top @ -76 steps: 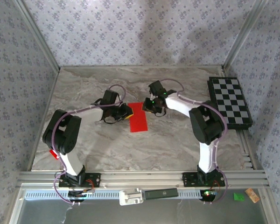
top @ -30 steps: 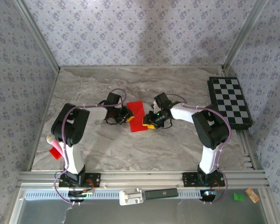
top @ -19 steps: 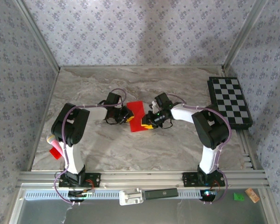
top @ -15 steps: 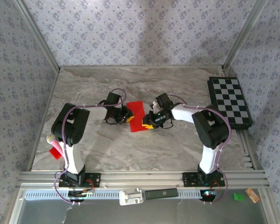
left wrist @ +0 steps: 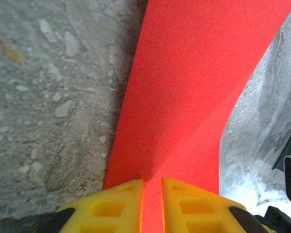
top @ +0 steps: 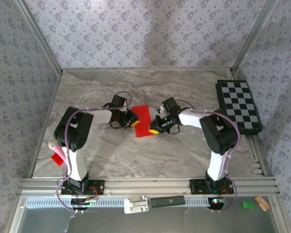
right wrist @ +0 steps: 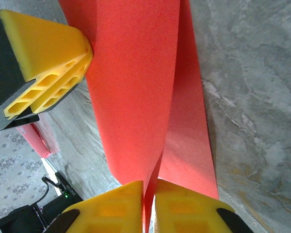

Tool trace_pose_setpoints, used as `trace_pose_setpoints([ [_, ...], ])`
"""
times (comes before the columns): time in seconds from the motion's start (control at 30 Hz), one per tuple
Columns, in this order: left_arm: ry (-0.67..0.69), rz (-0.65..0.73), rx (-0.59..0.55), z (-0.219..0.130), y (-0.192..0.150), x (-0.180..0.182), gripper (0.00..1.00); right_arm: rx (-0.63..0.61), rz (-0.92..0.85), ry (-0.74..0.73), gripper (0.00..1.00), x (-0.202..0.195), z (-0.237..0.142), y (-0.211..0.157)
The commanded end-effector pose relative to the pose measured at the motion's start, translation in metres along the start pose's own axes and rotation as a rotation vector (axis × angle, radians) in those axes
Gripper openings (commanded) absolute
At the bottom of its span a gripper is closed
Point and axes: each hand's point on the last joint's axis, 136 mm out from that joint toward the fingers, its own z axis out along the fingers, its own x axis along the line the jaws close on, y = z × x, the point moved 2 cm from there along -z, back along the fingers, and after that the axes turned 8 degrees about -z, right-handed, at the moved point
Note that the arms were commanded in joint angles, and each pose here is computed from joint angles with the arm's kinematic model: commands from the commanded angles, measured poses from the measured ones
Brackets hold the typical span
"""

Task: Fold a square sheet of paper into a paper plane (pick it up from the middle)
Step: Fold the triangle a second time at the center of the table.

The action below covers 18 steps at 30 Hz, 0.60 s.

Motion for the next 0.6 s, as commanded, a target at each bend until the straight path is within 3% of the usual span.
trace_pose_setpoints([
  [0.0, 0.045, 0.015, 0.015, 0.004, 0.000, 0.009, 0.19, 0.020, 0.046, -0.025, 0.10, -0.009, 0.000, -0.005],
  [0.23, -0.101, 0.147, -0.051, -0.020, 0.014, -0.034, 0.31, 0.023, 0.033, -0.053, 0.04, -0.012, -0.003, -0.007],
  [0.57, -0.030, 0.116, -0.045, -0.004, 0.033, -0.015, 0.25, 0.017, 0.013, -0.053, 0.02, -0.007, -0.004, -0.005],
])
